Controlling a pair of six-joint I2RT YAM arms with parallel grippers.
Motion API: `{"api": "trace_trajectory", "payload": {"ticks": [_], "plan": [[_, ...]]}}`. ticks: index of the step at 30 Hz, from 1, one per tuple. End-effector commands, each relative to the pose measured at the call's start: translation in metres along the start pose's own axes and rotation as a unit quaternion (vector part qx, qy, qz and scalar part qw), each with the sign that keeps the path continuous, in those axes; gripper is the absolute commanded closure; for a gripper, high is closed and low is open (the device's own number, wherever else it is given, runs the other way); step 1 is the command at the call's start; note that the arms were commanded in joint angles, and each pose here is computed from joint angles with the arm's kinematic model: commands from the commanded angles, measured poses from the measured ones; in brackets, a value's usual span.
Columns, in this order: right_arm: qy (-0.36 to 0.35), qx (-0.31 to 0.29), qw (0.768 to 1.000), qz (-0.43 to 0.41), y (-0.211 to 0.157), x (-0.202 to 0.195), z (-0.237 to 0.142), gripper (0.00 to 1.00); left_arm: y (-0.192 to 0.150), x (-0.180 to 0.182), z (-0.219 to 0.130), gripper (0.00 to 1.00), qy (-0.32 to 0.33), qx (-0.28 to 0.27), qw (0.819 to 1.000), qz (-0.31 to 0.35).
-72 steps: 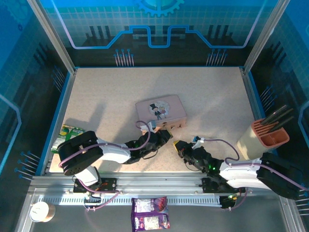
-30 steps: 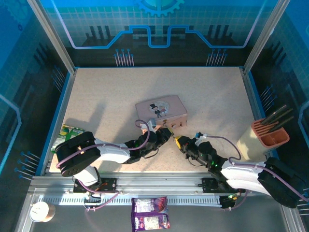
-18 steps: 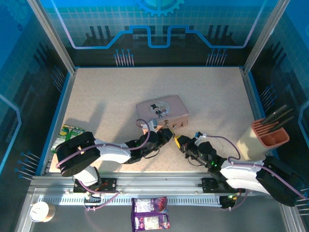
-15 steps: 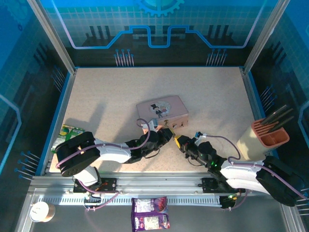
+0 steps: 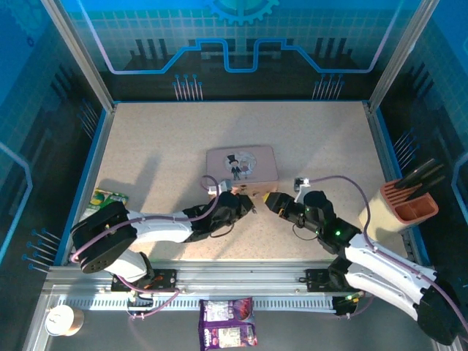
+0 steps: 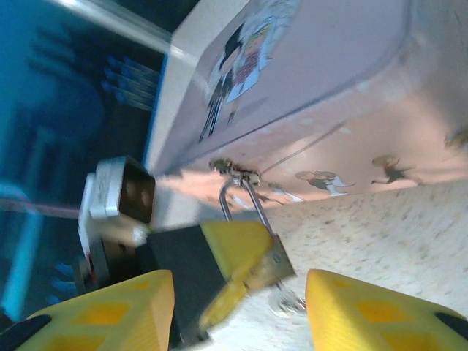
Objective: Unlock the padlock with the key
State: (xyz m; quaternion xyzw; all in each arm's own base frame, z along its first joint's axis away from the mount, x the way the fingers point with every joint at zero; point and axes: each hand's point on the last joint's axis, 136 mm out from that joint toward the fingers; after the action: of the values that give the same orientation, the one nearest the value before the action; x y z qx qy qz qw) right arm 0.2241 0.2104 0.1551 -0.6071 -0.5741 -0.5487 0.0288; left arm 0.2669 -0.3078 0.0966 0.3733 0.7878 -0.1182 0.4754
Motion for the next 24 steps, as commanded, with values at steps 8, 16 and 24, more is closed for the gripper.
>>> {"api": "trace_trajectory", "payload": {"ticks": [8, 16, 24], "plan": [[-0.013, 0.024, 0.842, -0.539, -0.049, 0.027, 0.01, 0.5, 0.029, -0.028, -0.015, 1.0, -0.024, -0.018, 1.0, -0.008], [-0.015, -0.007, 0.818, -0.576, -0.056, 0.03, 0.034, 0.57, 0.017, -0.025, -0.013, 1.0, -0.027, 0.014, 0.999, -0.017], [-0.016, -0.01, 0.814, -0.58, -0.067, 0.027, 0.053, 0.71, 0.013, -0.028, -0.012, 1.0, -0.036, 0.027, 0.999, -0.023]]}}
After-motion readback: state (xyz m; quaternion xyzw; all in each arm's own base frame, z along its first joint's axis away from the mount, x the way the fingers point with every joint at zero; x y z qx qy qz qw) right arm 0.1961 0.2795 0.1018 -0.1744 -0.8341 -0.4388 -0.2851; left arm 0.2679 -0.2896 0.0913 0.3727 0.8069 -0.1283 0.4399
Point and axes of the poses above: each hand's point on the last joint's axis, 136 mm out from that joint toward the fingers, its own z axis out along the fingers, its own x axis along the line the jaws close on, y = z × x, and after that the axes turned 7 degrees about -z, right-handed
